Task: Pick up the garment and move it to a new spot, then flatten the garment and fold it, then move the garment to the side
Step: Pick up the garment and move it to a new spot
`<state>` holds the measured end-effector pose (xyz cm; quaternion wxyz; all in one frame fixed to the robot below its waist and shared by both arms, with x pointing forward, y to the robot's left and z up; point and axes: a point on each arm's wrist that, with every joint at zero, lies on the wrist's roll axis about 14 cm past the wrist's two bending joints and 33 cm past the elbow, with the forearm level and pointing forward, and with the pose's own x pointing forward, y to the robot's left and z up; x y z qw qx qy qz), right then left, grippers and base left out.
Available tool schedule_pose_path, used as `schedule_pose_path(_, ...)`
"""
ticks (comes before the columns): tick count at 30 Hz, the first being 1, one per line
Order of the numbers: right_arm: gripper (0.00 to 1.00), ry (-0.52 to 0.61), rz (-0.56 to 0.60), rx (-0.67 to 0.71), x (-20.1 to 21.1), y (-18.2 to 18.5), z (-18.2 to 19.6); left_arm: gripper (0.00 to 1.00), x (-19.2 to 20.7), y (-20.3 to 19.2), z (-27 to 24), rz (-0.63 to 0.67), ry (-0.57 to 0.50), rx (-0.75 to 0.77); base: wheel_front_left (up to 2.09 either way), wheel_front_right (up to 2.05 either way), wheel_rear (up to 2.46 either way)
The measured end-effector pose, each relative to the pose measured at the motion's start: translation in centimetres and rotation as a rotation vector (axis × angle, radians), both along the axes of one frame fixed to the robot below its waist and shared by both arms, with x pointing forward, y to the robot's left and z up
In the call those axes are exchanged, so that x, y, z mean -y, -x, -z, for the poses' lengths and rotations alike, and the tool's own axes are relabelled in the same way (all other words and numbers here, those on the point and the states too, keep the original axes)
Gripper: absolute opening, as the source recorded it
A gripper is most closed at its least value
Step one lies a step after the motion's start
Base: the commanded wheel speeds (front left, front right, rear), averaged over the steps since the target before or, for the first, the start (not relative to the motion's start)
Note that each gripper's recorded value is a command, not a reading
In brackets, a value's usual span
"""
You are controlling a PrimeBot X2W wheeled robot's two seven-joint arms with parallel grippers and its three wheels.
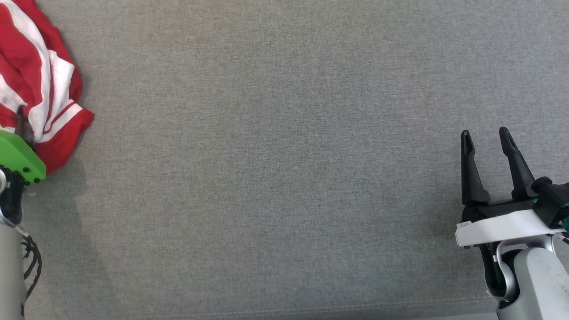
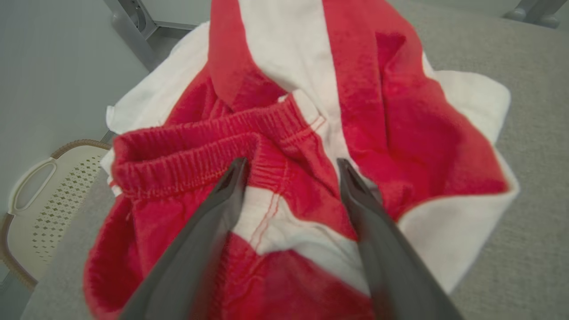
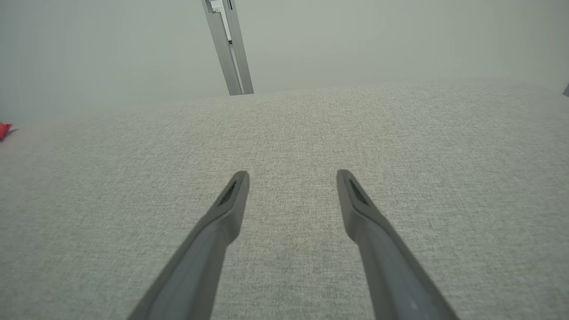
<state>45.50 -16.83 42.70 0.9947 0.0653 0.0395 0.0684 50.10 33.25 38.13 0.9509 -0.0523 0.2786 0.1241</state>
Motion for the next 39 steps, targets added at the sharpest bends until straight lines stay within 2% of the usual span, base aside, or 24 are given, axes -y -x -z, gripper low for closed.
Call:
schedule_pose_path(2,1.00,0.002,0.001,0.000,0.1,0.1,-0.1,1.00,0.2,0.3,0.6,-0.005,0.018,-0.024,0.00,0.00,0.00)
schedule_pose_path(3,1.00,0.002,0.002,0.000,0.2,0.1,-0.1,0.47,0.2,0.4,0.8,-0.007,0.024,-0.030,0.00,0.00,0.00)
schedule_pose_path(4,1.00,0.003,0.004,0.000,0.2,0.2,-0.1,0.06,0.3,0.5,1.0,-0.006,0.026,-0.041,0.00,0.00,0.00)
schedule_pose_path(5,1.00,0.003,0.005,0.001,0.3,0.2,-0.1,0.00,0.3,0.5,1.0,-0.009,0.028,-0.036,0.00,0.00,0.00)
schedule_pose_path(10,1.00,0.000,0.012,0.006,0.4,0.3,-0.4,0.00,0.3,0.4,0.6,-0.008,0.021,-0.007,0.00,0.00,0.00)
schedule_pose_path(14,1.00,-0.008,0.013,0.015,0.2,0.5,-0.9,0.00,-0.2,-0.7,-2.0,-0.005,-0.020,0.099,0.00,0.00,0.00)
schedule_pose_path(21,1.00,-0.032,0.005,0.041,-0.6,1.0,-2.3,0.00,-0.9,-3.0,-10.5,0.025,-0.130,0.375,0.00,0.00,0.00)
schedule_pose_path(27,1.00,-0.053,0.010,0.068,-0.9,1.8,-3.7,0.00,1.4,-4.6,-20.0,0.111,-0.200,0.634,0.00,0.00,0.00)
schedule_pose_path(30,1.00,-0.067,0.022,0.079,-0.8,2.4,-4.3,0.00,4.1,-5.1,-25.2,0.183,-0.222,0.765,0.00,0.00,0.00)
schedule_pose_path(34,1.00,-0.072,0.057,0.091,0.1,3.3,-5.0,0.00,9.6,-5.3,-29.8,0.311,-0.215,0.882,0.00,0.00,0.00)
schedule_pose_path(38,1.00,-0.069,0.103,0.099,1.6,4.3,-5.5,0.00,16.5,-5.1,-33.6,0.464,-0.181,0.981,0.00,0.00,0.00)
schedule_pose_path(39,1.00,-0.068,0.125,0.104,2.2,4.7,-5.7,0.00,19.9,-4.8,-35.0,0.534,-0.142,1.020,0.00,0.00,0.00)
